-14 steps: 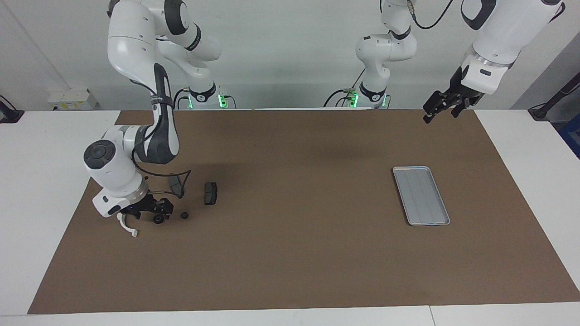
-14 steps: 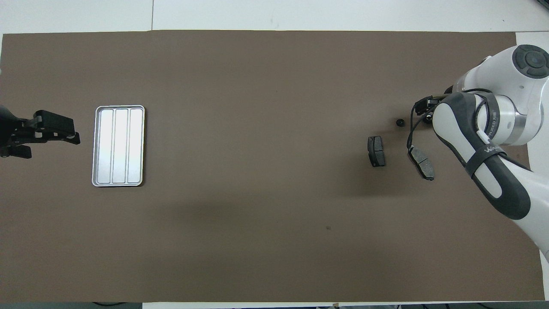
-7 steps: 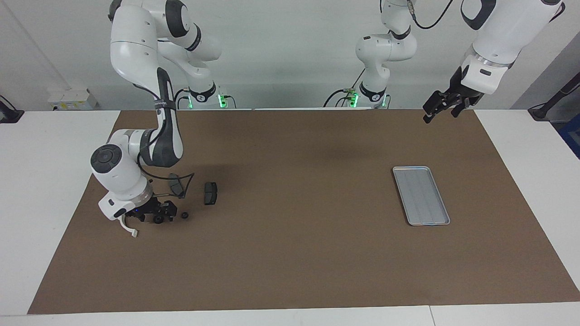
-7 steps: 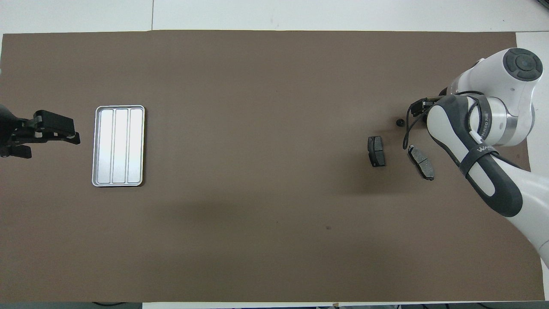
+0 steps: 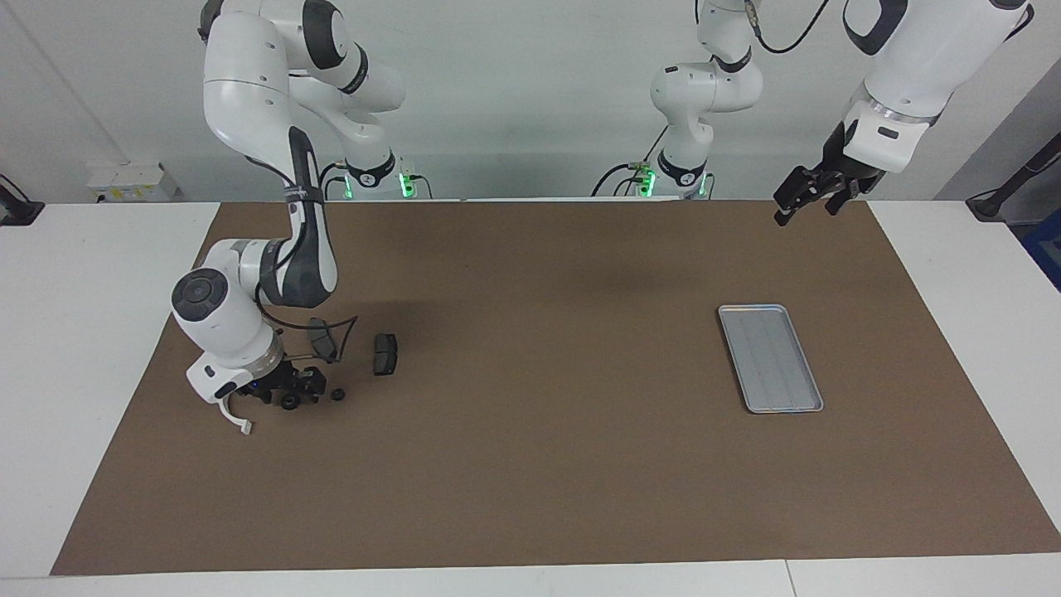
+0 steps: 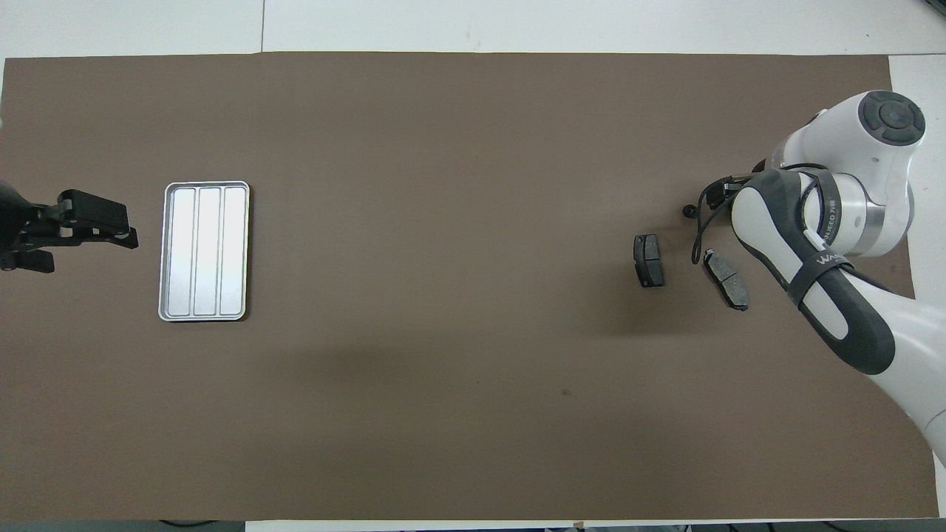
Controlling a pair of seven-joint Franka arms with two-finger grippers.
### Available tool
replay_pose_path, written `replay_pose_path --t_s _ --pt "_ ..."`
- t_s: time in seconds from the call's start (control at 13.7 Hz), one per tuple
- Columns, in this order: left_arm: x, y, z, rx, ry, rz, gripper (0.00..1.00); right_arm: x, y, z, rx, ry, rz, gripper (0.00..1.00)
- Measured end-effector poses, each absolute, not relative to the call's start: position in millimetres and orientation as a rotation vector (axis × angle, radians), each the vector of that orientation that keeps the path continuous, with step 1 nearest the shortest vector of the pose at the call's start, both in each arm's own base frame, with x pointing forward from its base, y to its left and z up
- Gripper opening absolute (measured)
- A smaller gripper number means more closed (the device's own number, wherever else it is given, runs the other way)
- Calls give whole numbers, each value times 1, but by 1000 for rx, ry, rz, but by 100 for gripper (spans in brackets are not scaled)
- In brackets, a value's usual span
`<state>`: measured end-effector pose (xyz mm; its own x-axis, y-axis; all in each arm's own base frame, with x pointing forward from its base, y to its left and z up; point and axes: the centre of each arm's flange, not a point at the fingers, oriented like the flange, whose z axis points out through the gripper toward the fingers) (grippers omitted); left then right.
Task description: Pick bearing gear from pile to tray
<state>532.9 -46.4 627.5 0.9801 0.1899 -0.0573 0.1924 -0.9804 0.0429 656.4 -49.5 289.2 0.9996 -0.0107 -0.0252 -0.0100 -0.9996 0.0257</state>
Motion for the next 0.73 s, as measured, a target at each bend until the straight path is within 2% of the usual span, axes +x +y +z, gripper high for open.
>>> replay_pose_path --t_s 0.15,0.22,0.29,0.37,0.58,0.73 --pt "533 -46 627 3078 297 -82 100 656 -49 288 3116 -15 -42 90" --pt "533 -46 627 3078 297 -82 100 656 -49 288 3116 -15 -38 81" --pt "533 -46 627 3078 297 -82 100 656 -49 287 3116 -15 -34 81" --pt "533 -46 627 3078 297 -82 100 656 -49 287 3116 -15 -29 76" --pt "533 -46 627 3078 297 -82 100 656 -48 288 3116 -12 -23 38" --pt "533 -46 627 3078 298 -82 100 656 -48 288 3116 -13 -22 35"
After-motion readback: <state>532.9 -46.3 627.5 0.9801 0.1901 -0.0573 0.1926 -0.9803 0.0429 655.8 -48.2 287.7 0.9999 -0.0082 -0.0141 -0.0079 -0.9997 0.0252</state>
